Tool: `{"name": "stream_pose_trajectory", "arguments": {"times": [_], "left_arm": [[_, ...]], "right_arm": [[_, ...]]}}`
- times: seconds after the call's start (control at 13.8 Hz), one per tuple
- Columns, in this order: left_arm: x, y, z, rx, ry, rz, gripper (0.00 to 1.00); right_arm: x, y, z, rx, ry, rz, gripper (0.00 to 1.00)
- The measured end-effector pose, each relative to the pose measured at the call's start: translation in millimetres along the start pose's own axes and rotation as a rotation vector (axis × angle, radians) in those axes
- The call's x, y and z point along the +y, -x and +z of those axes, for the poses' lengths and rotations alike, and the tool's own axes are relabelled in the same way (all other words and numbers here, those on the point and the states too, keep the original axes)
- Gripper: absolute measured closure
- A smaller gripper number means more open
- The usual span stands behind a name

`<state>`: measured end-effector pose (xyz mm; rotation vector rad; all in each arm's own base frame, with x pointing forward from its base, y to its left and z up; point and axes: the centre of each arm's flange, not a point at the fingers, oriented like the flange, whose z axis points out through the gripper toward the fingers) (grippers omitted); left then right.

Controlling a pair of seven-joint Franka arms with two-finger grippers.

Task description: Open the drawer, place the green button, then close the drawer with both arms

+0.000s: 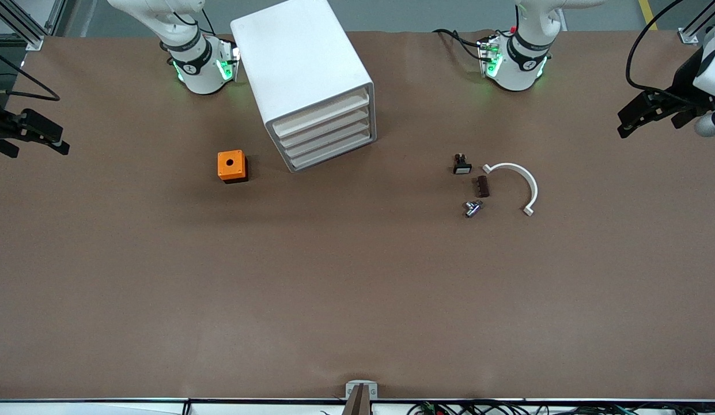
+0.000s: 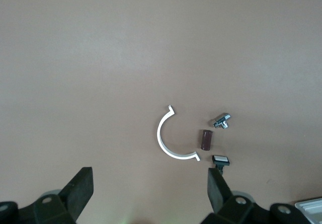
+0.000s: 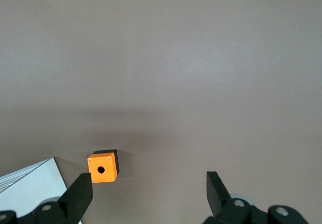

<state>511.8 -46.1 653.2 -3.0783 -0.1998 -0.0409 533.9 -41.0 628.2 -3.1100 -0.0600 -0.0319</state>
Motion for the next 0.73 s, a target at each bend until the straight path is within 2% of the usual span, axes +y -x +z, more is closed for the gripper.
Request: {"name": "stream_pose_trajectory", "arguments": {"times": [0.29, 0.73], "left_arm": [[3.9, 1.3, 2.7, -0.011, 0.021, 0.052, 0.00], [4.5, 4.3, 2.5, -0.031, 0.021, 0.060, 0.00]], "right_arm": [[-1.6, 0.4, -0.2, -0.001, 0.001, -0.003, 0.00], [1.1, 1.4, 1.9, -0.013, 0.024, -0.003, 0.00]]}}
